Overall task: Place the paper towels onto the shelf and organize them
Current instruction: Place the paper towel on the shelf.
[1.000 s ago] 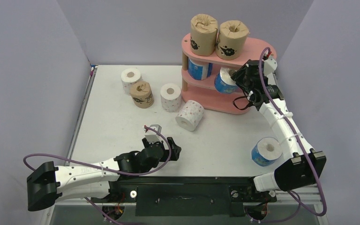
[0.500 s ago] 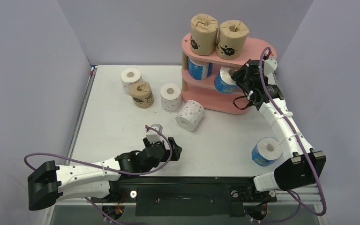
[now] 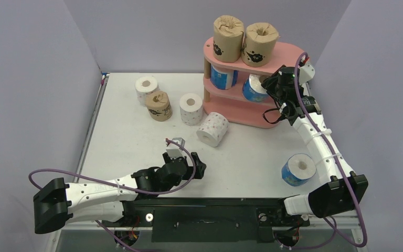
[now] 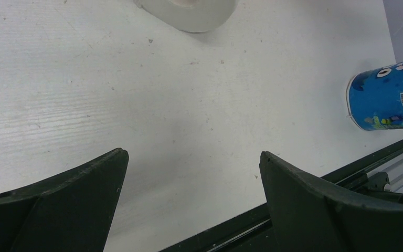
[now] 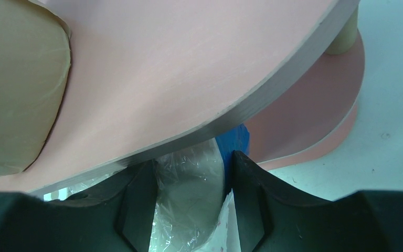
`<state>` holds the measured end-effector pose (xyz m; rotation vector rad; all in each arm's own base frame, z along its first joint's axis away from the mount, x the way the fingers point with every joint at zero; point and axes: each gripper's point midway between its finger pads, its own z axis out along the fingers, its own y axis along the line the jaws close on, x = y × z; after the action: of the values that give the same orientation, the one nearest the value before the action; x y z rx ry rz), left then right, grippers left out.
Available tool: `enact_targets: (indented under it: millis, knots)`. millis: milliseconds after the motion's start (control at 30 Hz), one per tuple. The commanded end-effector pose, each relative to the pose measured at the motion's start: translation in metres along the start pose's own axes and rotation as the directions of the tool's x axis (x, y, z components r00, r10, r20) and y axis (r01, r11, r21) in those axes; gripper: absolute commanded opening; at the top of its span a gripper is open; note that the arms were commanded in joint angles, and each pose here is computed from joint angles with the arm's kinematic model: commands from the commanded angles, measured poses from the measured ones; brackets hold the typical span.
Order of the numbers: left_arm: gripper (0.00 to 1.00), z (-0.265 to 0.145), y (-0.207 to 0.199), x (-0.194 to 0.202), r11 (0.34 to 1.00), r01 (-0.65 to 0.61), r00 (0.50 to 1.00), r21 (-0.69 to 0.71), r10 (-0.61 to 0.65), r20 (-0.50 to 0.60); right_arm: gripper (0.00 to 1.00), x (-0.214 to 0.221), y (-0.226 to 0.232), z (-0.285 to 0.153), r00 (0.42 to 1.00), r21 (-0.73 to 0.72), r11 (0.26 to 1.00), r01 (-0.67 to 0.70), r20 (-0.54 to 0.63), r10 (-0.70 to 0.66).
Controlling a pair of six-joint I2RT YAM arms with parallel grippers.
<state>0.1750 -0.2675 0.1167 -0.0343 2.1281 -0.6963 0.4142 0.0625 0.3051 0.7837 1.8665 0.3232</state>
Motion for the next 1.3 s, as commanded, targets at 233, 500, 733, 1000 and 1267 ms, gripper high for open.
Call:
enact_targets:
  millis: [233, 500, 733, 1000, 1267]
  knots:
    - [0.96, -0.002, -0.022, -0.016, 0.998, 0.024, 0.999, 0.053, -0.025, 0.028, 0.39, -0.049, 0.029, 0.005, 0.986, -0.087, 0.993, -0.078, 0.14, 0.089]
    - [0.96, -0.001, -0.021, -0.014, 0.998, 0.025, 0.999, 0.05, -0.026, 0.026, 0.44, -0.039, 0.03, 0.015, 0.991, -0.086, 0.994, -0.069, 0.106, 0.078]
    - [0.96, -0.002, -0.019, -0.013, 0.998, 0.028, 0.999, 0.049, -0.03, 0.025, 0.56, -0.036, 0.031, 0.014, 0.993, -0.097, 0.993, -0.072, 0.091, 0.081]
    - [0.96, -0.002, -0.021, -0.013, 0.998, 0.033, 0.999, 0.059, -0.034, 0.022, 0.62, -0.036, 0.033, 0.007, 0.992, -0.114, 0.99, -0.081, 0.086, 0.091]
    - [0.96, -0.003, -0.027, -0.017, 0.997, 0.022, 0.999, 0.073, -0.024, 0.027, 0.66, -0.037, 0.035, -0.003, 0.991, -0.145, 0.985, -0.089, 0.081, 0.102]
